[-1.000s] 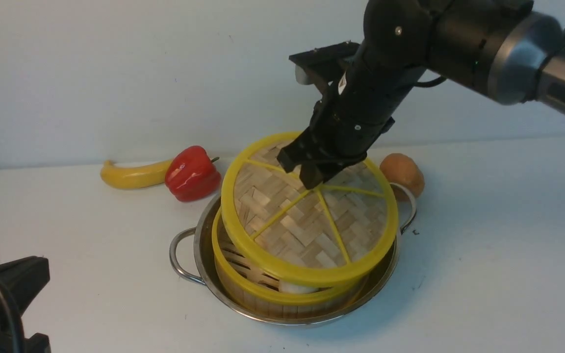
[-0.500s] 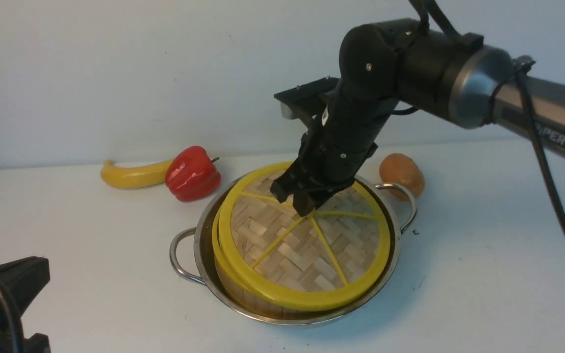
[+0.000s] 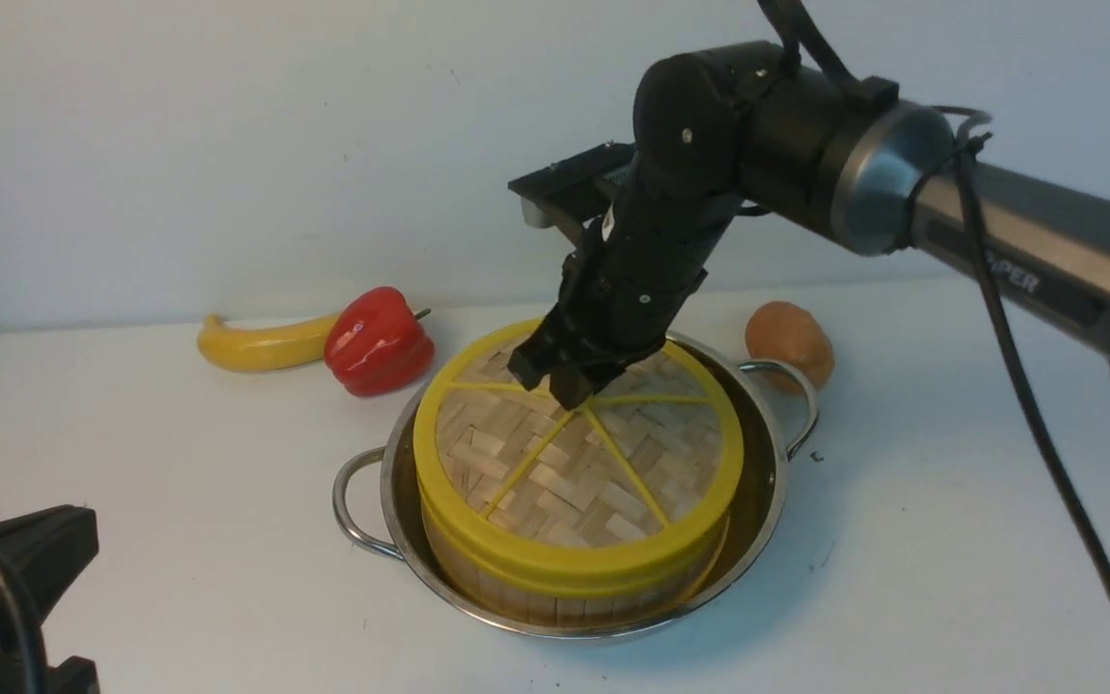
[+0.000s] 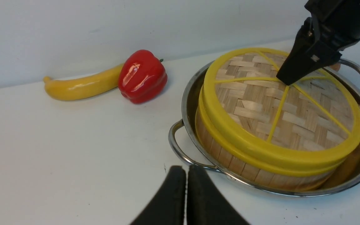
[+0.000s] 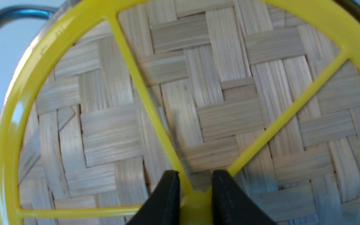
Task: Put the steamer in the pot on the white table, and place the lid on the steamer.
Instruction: 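Place the bamboo steamer lid onto the steamer basket in the pot with the right gripper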
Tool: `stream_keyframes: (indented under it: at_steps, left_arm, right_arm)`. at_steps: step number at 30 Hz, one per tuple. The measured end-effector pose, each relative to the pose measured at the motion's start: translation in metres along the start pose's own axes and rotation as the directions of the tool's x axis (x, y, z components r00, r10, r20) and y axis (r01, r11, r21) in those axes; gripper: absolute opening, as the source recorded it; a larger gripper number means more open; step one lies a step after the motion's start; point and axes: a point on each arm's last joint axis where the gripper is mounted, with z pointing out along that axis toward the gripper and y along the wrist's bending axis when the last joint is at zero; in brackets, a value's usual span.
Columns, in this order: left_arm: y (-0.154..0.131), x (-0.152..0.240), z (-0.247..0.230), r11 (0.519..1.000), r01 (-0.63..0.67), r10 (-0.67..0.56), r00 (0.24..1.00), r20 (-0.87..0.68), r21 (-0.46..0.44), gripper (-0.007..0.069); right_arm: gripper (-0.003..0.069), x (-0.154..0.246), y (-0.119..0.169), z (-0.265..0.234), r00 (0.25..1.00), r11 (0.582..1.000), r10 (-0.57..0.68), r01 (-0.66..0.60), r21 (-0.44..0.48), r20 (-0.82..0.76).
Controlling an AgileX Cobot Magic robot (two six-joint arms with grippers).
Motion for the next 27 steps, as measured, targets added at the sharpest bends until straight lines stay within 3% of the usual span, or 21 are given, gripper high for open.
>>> stream_keyframes:
  at_steps: [15, 27]
  left_arm:
    - [0.0, 0.002, 0.0, 1.0, 0.0, 0.0, 1.0, -0.023, 0.002, -0.0001]
    - [0.0, 0.002, 0.0, 1.0, 0.0, 0.0, 1.0, -0.023, 0.002, -0.0001]
  right_arm:
    - [0.0141, -0.003, -0.002, 0.007, 1.0, 1.0, 0.021, -0.021, 0.018, 0.0]
    - [0.0141, 0.013, -0.006, -0.002, 0.999, 0.995, 0.005, -0.001, 0.098, -0.039]
